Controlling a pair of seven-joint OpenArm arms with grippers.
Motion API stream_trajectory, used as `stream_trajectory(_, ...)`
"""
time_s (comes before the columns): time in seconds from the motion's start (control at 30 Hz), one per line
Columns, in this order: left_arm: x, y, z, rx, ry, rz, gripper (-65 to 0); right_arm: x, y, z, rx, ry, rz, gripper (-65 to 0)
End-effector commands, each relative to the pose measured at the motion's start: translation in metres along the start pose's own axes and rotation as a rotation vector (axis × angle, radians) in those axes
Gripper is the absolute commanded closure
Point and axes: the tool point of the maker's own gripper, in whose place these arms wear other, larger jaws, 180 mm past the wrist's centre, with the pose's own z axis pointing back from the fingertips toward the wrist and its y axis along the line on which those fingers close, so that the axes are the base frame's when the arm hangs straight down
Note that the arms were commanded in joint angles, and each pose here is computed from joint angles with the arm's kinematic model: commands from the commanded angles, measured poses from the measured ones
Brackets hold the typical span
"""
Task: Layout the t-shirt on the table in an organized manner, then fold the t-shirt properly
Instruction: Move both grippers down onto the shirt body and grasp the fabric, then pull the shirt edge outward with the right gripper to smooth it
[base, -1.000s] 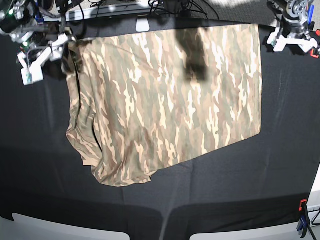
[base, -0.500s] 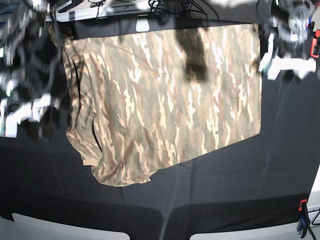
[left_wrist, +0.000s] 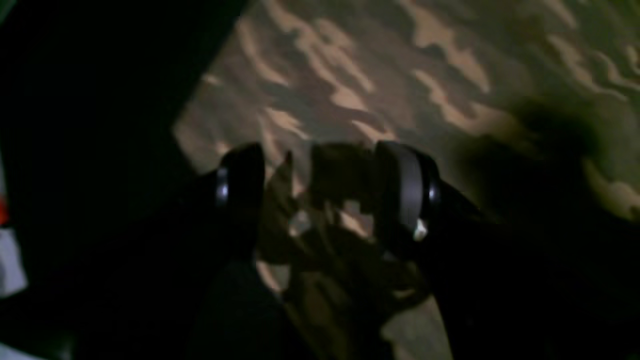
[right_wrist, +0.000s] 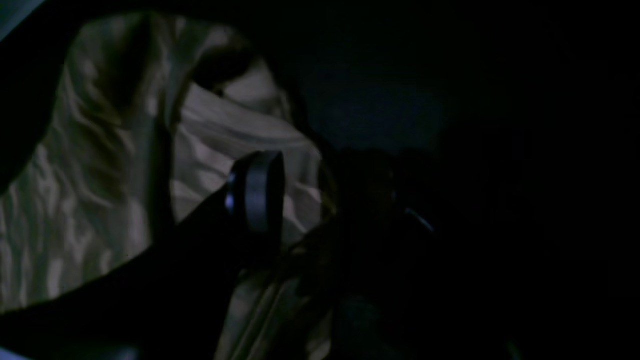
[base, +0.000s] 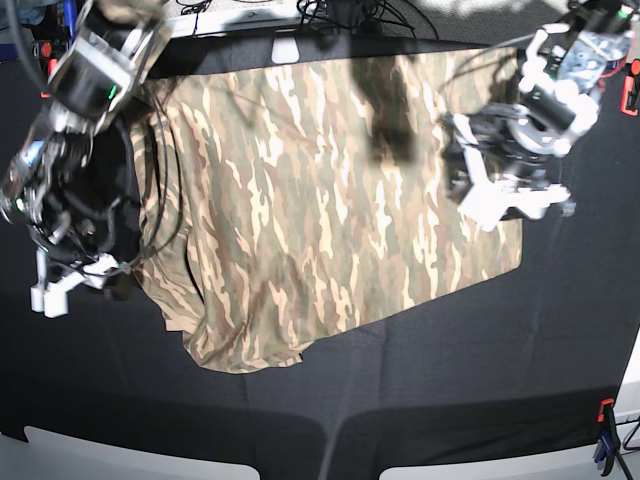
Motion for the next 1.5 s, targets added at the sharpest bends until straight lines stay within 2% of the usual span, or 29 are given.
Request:
stream_trajectory(0.0, 0.003, 0.006, -0.004, 0.021, -0.022, 0.001, -32.2, 0.024, -0.004, 0.001, 0.009, -0.062, 0.009, -25.4)
stream_trajectory(0.13, -0.030, 0.006, -0.035, 0.029, 0.087, 0.049, -32.2, 0.013, -0.018, -0.008, 0.002, -0.030, -0.028, -25.4)
stream_trajectory(0.23, -0.047, 0.005, -0.054, 0.034, 0.155, 0.084, -32.2, 0.002, -0.016, -0.013, 0.013, 0.010, -0.023, -25.4)
stream_trajectory(0.4, -0.039, -0.003, -0.061, 0.021, 0.152, 0.116, -32.2, -0.006, 0.005, -0.025, 0.054, 0.065, 0.046, -24.4)
stream_trajectory(0.63, -0.043, -0.005, -0.060, 0.017, 0.181, 0.120, -32.2, -0.015, 0.012, -0.030, 0.054, 0.118, 0.071, -9.1)
stream_trajectory(0.77, -0.045, -0.006, -0.060, 0.016, 0.195, 0.119, -32.2, -0.022, 0.007, -0.024, 0.049, 0.184, 0.072, -0.8)
stream_trajectory(0.9, -0.045, -0.006, -0.060, 0.016, 0.197, 0.120, -32.2, -0.012, -0.001, -0.012, 0.027, 0.205, 0.098, 0.0)
stream_trajectory(1.2, -0.048, -0.006, -0.059, 0.015, 0.214, 0.120, -32.2, 0.035, -0.033, 0.038, -0.068, 0.097, 0.098, 0.0)
stream_trajectory(1.47, -0.050, -0.006, -0.059, 0.014, 0.223, 0.120, -32.2, 0.006, -0.096, 0.104, -0.235, 0.138, 0.087, 0.0)
